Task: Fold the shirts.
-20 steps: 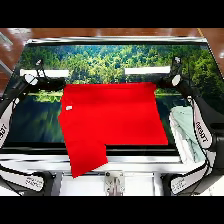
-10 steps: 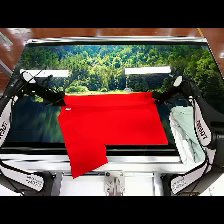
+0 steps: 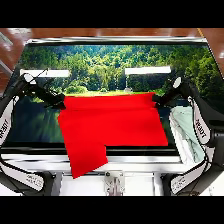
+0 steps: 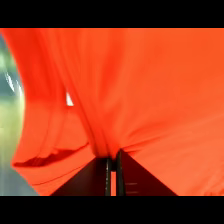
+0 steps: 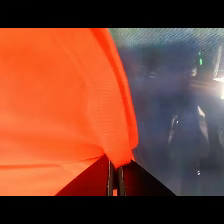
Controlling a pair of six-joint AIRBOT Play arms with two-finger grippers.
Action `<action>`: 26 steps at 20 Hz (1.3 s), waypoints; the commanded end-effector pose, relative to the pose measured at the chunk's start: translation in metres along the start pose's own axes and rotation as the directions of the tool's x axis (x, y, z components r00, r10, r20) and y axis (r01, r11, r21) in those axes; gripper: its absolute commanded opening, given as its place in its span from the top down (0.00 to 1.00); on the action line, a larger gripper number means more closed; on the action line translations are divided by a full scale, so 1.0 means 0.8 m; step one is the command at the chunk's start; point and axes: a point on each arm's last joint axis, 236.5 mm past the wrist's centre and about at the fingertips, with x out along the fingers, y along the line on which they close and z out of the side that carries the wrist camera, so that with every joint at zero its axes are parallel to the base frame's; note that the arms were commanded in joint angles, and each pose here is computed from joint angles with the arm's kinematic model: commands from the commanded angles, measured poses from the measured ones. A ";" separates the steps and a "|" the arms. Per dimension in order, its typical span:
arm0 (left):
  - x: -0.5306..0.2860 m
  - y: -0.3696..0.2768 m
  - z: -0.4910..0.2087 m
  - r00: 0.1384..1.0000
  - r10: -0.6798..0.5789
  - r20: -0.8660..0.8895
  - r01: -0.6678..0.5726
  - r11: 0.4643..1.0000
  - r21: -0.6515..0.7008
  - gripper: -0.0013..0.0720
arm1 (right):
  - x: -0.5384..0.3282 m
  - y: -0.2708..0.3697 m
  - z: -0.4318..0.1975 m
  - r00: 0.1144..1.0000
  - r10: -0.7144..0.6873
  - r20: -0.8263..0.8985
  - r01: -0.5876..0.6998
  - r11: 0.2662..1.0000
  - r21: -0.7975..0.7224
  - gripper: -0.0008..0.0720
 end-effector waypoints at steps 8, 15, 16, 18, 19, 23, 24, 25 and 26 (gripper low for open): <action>0.028 0.014 -0.026 0.990 -0.008 -0.141 0.005 1.000 -0.024 0.31 | -0.011 0.003 0.004 1.000 0.014 0.020 -0.013 0.998 -0.055 0.35; -0.089 0.008 -0.063 0.991 -0.032 -0.128 0.031 0.999 -0.011 0.34 | -0.147 -0.006 -0.057 0.992 0.123 -0.041 -0.127 0.987 -0.100 0.03; -0.100 0.008 -0.079 0.990 -0.035 -0.134 0.036 0.999 0.001 0.34 | -0.162 -0.022 -0.074 0.991 0.110 -0.075 -0.116 0.989 -0.092 0.03; -0.103 0.014 -0.115 0.991 -0.043 -0.129 0.043 0.999 -0.003 0.34 | -0.184 -0.057 -0.107 0.985 0.083 -0.148 -0.095 0.993 -0.073 0.04; -0.093 0.020 -0.141 0.990 -0.050 -0.134 0.047 0.999 -0.027 0.34 | -0.189 -0.066 -0.112 0.984 0.118 -0.134 -0.122 0.992 -0.025 0.07; -0.018 0.028 -0.252 0.979 -0.141 -0.149 0.120 0.982 -0.144 0.34 | -0.177 -0.102 -0.152 0.977 0.175 -0.125 -0.160 0.980 0.116 0.11; -0.002 0.021 -0.267 0.974 -0.183 -0.137 0.159 0.973 -0.165 0.36 | -0.170 -0.107 -0.160 0.976 0.179 -0.127 -0.162 0.977 0.137 0.11; 0.014 0.016 -0.280 0.968 -0.213 -0.135 0.186 0.963 -0.193 0.39 | -0.164 -0.108 -0.166 0.973 0.185 -0.140 -0.165 0.976 0.142 0.11; 0.029 0.014 -0.292 0.962 -0.230 -0.143 0.196 0.956 -0.220 0.39 | -0.159 -0.109 -0.170 0.971 0.186 -0.148 -0.166 0.976 0.140 0.11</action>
